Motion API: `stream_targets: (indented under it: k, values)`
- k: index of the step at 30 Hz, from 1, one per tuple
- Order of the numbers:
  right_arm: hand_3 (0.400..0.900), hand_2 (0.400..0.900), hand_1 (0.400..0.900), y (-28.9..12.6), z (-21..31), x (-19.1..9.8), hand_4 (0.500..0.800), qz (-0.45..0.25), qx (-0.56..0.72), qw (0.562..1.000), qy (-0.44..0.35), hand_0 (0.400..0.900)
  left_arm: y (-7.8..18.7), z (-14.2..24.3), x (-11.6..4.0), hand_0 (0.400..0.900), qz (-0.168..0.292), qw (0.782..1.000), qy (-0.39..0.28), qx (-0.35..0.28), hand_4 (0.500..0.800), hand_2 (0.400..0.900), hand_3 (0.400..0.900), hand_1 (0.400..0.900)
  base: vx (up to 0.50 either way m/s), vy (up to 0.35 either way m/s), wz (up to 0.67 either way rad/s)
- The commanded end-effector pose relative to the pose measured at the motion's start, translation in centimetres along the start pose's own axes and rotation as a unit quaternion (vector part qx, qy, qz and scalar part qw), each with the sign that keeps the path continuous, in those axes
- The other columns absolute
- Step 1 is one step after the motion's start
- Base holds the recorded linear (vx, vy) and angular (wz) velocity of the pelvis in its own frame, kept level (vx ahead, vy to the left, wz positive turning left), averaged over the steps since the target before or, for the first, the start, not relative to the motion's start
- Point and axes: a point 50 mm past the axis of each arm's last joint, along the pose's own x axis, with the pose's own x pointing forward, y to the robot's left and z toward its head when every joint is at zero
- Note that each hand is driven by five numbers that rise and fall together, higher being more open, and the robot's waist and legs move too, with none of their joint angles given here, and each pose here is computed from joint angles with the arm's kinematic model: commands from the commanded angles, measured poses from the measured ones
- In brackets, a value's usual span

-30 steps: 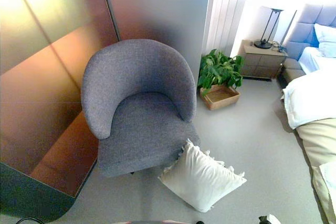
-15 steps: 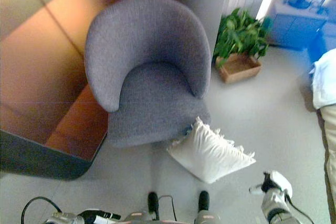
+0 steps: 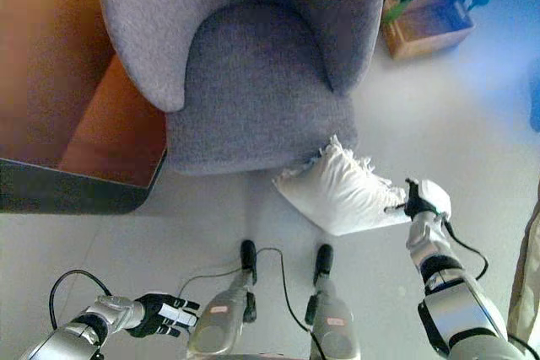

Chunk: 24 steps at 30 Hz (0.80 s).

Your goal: Pick up the pillow and put it on the sofa.

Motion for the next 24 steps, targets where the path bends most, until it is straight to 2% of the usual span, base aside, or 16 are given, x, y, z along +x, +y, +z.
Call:
stream_targets:
  k: [1,16,24]
  values:
    - [0.900,0.900,0.900,-7.1,1.5,1.6,0.800,-0.094,-0.020,0.995,-0.038,0.900,-4.6,2.1,2.4,0.900,-0.071,0.997,-0.023,-0.017,0.800,0.900,0.900,0.900,-0.056,0.081,0.01]
    - [0.900,0.900,0.900,-14.4,8.7,1.9,0.800,-0.142,-0.039,0.978,-0.148,0.900,-6.6,3.6,3.1,0.900,-0.094,0.994,-0.052,-0.021,0.800,0.900,0.900,0.900,-0.036,0.118,0.02]
    - [0.900,0.900,0.900,-16.6,11.7,1.2,0.800,-0.153,-0.051,0.968,-0.191,0.900,-7.3,4.4,3.1,0.900,-0.108,0.992,-0.067,-0.018,0.800,0.900,0.900,0.900,-0.004,0.097,0.03]
